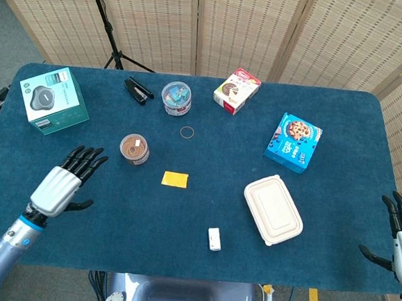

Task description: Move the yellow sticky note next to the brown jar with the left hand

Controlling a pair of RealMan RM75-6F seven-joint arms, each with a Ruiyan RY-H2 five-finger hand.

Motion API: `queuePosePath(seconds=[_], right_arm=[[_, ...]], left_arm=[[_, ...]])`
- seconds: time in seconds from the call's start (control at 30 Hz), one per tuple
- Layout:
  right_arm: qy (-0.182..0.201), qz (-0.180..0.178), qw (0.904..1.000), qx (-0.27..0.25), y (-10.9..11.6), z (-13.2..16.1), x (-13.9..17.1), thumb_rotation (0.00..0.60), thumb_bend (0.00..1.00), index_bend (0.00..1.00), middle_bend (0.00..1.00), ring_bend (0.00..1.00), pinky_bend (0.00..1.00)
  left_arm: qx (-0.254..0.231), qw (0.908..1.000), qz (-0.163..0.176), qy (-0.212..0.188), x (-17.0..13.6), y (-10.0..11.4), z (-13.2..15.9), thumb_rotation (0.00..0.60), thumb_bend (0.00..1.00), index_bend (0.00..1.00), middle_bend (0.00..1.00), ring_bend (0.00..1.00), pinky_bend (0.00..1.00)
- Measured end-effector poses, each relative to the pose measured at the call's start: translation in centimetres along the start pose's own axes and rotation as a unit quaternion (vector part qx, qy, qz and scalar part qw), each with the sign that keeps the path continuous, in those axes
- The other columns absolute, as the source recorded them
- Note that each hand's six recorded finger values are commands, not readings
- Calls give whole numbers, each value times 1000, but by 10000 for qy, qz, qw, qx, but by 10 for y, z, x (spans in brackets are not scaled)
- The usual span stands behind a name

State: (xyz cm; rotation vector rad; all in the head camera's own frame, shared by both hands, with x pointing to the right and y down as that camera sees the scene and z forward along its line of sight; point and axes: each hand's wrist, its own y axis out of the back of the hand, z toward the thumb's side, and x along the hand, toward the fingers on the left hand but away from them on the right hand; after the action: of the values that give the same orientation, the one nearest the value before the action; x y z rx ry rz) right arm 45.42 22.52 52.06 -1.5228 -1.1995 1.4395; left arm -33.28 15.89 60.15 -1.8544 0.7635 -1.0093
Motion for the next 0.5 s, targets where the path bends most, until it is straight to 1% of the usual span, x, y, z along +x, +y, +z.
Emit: queuePosePath(seconds=[0.2,0.3,0.5], right_arm=[[-62,58,10000,-33,-2,-4,-4,600,0,0,0,0,0],[-91,97,9999,-40,-4,-6,-6,600,0,0,0,0,0],[-163,166,9997,-46,-7,-10,-8,600,0,0,0,0,0]], left_arm=[[152,9993,-254,-240,45,-27,20,600,0,63,0,0,0],[216,9988,-337,-291,67,-41,29,600,0,37,0,0,0],[290,9981,-429,-326,100,-63,43,600,0,36,0,0,0]])
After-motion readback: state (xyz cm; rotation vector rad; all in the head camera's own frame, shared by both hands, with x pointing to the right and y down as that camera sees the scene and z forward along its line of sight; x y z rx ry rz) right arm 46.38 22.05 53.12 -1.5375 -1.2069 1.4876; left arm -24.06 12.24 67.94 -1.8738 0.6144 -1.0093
